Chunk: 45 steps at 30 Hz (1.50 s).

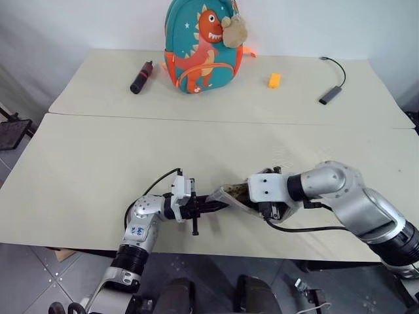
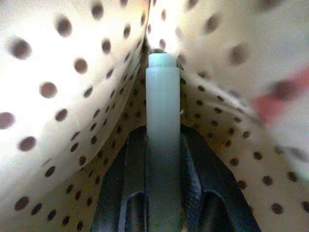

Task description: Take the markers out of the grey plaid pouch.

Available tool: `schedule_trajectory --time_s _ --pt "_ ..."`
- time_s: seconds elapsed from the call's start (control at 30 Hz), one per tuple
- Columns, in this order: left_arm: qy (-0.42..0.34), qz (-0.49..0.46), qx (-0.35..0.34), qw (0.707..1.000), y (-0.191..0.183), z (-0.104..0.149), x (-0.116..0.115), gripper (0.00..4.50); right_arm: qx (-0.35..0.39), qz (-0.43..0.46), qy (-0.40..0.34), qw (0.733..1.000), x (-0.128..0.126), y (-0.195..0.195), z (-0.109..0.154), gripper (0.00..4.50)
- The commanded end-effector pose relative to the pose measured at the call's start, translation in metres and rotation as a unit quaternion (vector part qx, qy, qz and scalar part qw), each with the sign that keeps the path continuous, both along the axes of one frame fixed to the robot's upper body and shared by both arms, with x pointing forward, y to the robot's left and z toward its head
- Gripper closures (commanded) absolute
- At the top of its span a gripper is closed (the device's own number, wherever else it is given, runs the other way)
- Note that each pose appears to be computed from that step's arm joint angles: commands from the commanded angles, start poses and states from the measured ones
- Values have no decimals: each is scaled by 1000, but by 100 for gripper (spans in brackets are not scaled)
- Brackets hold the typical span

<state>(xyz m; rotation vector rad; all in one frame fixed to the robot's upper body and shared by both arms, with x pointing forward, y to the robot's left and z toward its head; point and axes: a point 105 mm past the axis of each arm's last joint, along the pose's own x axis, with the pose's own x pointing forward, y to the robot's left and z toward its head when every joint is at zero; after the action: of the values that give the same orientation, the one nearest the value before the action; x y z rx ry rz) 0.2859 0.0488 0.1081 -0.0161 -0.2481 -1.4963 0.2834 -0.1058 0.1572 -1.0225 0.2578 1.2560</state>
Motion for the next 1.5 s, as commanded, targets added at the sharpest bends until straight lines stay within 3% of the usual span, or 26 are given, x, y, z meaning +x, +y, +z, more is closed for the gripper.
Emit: schedule_trajectory --time_s 0.03,0.17,0.5,0.7,0.8,0.93,1.07,1.3,1.4,1.47,1.5 --pt "-5 16 -7 1000 6 3 2 450 31 51 -19 998 -11 -7 23 407" --pt "-5 19 -7 1000 8 3 2 450 84 87 -1 993 -22 -10 32 407" --pt "-4 24 -7 1000 10 3 1 450 177 52 12 983 -23 -30 41 407" --pt "-1 20 -6 1000 12 2 -1 450 320 20 31 947 -33 -34 82 407" --pt "1 12 -7 1000 12 4 -2 450 404 7 84 911 -43 -35 105 407" --pt "8 0 -9 1000 14 7 -5 450 427 -55 134 893 -44 -52 111 407" --pt "37 -3 -24 999 28 11 -6 450 340 -232 126 902 -21 -102 73 407" --pt "51 -4 -26 998 31 12 -8 450 277 -427 89 856 12 -144 13 407" --pt "56 -2 -24 998 31 12 -7 450 253 -455 85 850 19 -147 -12 407" --pt "101 -17 -36 994 33 14 -9 450 235 -473 91 844 21 -149 -23 407" --pt "105 -17 -35 994 34 14 -9 450 218 -486 79 842 24 -154 -26 372"
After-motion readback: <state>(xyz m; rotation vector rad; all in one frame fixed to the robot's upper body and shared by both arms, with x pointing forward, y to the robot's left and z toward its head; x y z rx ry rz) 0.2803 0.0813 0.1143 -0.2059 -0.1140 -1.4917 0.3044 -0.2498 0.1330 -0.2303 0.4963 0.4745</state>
